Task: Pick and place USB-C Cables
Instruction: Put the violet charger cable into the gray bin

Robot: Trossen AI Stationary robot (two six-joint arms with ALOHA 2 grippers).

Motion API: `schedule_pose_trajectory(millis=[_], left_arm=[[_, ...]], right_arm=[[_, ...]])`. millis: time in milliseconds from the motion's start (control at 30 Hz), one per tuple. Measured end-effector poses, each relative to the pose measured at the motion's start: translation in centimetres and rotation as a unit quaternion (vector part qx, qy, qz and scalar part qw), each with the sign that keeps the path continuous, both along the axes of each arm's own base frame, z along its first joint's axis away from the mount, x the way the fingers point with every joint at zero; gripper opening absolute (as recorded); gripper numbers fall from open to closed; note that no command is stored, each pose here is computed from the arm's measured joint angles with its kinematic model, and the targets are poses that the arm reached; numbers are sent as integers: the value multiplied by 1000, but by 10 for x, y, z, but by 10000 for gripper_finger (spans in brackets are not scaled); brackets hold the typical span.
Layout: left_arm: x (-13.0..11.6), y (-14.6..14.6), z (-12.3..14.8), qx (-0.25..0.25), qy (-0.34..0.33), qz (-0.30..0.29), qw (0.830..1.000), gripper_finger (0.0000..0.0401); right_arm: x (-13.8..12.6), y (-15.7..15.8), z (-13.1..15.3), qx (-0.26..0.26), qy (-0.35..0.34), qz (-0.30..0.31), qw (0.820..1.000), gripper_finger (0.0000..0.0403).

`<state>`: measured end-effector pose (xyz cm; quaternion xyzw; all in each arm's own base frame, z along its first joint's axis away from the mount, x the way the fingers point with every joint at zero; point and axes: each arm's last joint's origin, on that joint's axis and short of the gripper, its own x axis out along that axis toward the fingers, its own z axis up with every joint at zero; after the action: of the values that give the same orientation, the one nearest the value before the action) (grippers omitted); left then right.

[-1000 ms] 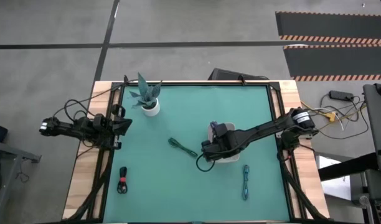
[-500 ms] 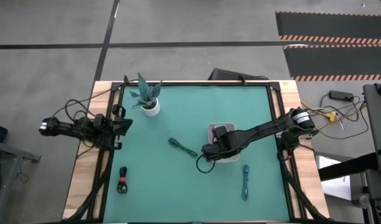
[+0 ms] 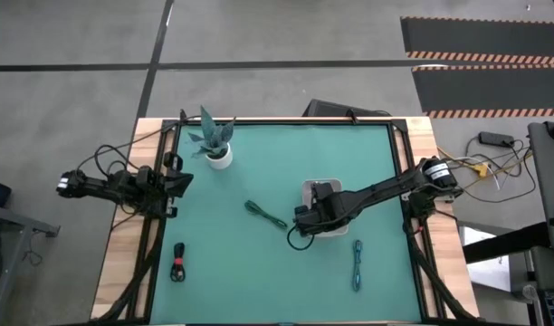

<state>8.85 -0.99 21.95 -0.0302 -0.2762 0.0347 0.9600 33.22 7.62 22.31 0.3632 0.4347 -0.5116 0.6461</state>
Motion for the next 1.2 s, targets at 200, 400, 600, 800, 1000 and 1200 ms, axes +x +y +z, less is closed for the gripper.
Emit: schedule_pose_trajectory(millis=[200, 400, 600, 800, 1000, 1200], left_arm=[[0, 0, 0, 0, 0, 0, 1000, 0], [0, 0, 0, 1, 1, 1, 1000, 0], [0, 0, 0, -2, 2, 7, 1000, 0], [1, 0, -1, -3, 7, 10, 1000, 0], [2, 0, -1, -3, 10, 11, 1000, 0], [2, 0, -1, -3, 10, 11, 1000, 0]], right_arm=[[-2, 0, -3, 0, 1, -11, 1000, 24], [2, 1, -16, -4, 13, -12, 1000, 24], [6, 2, -29, -6, 32, -12, 999, 24], [6, 2, -30, -5, 33, -12, 999, 24], [6, 2, -30, -8, 29, -17, 999, 24], [7, 2, -30, -7, 25, -24, 999, 24]])
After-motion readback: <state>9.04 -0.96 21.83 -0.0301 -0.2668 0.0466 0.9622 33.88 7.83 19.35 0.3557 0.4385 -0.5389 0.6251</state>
